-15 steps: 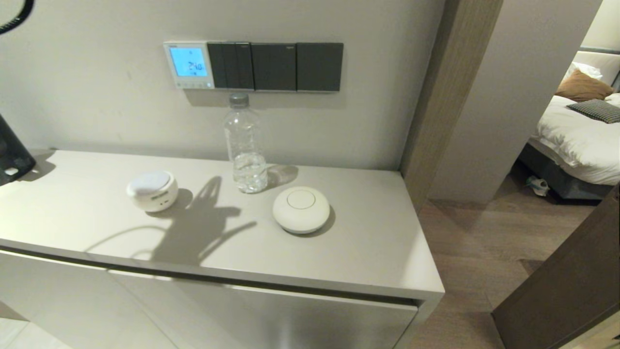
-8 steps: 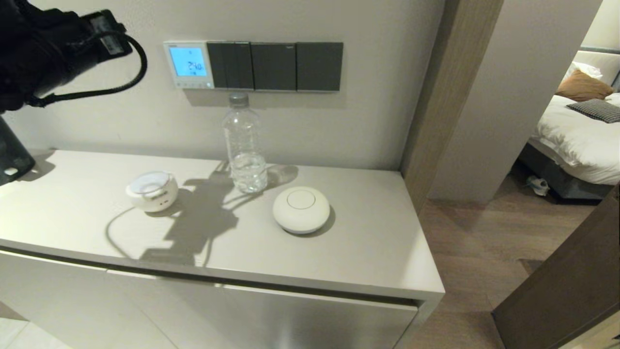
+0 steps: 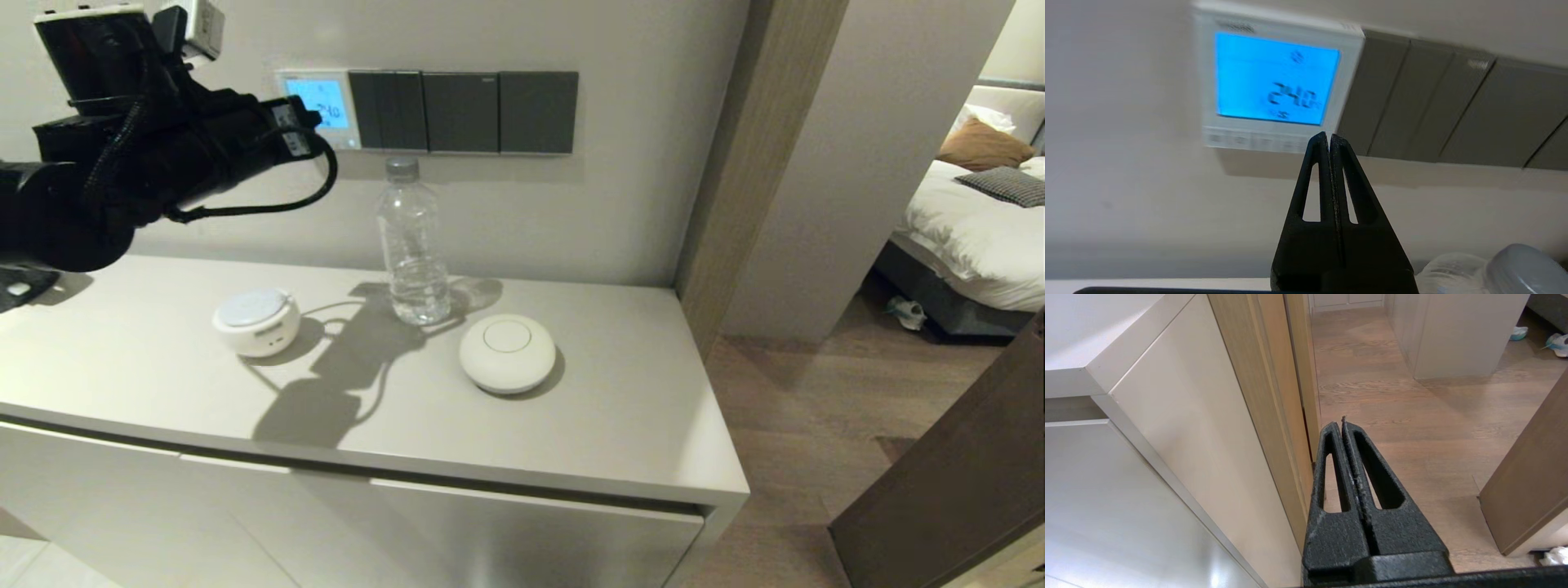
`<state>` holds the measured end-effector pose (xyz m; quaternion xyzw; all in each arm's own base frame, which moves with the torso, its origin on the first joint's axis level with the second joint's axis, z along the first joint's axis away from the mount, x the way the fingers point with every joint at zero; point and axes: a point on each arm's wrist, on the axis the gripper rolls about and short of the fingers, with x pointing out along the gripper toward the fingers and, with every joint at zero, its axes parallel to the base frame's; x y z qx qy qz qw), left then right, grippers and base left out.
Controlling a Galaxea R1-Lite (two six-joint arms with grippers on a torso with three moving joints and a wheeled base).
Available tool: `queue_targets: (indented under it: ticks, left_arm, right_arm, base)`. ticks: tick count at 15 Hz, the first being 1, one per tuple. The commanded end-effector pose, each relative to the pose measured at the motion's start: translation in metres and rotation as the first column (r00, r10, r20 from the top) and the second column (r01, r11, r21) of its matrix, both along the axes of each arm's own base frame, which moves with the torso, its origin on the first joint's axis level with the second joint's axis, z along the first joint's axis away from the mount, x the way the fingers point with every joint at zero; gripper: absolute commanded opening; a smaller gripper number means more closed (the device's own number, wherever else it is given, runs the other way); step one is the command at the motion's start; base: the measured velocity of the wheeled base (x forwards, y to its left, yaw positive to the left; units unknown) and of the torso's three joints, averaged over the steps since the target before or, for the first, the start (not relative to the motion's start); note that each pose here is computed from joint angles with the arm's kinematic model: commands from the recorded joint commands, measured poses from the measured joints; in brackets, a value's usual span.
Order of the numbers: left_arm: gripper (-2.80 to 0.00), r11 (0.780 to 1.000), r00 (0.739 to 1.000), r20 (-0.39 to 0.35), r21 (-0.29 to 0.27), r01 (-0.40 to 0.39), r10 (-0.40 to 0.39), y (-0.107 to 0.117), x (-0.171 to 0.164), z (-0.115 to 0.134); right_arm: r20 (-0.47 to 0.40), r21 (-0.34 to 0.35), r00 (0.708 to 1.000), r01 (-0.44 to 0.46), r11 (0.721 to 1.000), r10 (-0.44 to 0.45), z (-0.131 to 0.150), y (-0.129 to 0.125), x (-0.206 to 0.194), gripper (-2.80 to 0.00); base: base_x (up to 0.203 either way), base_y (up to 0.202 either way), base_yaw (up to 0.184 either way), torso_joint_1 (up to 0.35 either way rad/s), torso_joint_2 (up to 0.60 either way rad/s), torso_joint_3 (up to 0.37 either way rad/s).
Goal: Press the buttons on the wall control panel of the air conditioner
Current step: Turn off the central air conditioner
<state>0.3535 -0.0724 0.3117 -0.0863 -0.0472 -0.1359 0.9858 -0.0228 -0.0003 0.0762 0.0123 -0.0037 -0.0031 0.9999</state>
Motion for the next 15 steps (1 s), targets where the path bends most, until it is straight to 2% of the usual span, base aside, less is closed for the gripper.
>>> queue_targets:
  ticks: [1,15]
  left_arm:
    - [-2.8,0.999,0.999,-0.035,0.007,0.036,-0.036,-0.015,0.017,-0.016]
    - [-2.8,1.0,0.998,-0.049,0.007,0.03,-0.029,-0.02,0.034,-0.027]
  right_arm:
    - [-0.003,0.0,1.0,0.0,1.0,0.0,-0.001,0.0,0.0,-2.8]
    - [-0.003,0.0,1.0,0.0,1.0,0.0,-0.001,0.0,0.0,-2.8]
  base:
    - [0.0,0.0,0.0,0.0,0.0,0.0]
    - [0.0,0.0,0.0,0.0,0.0,0.0]
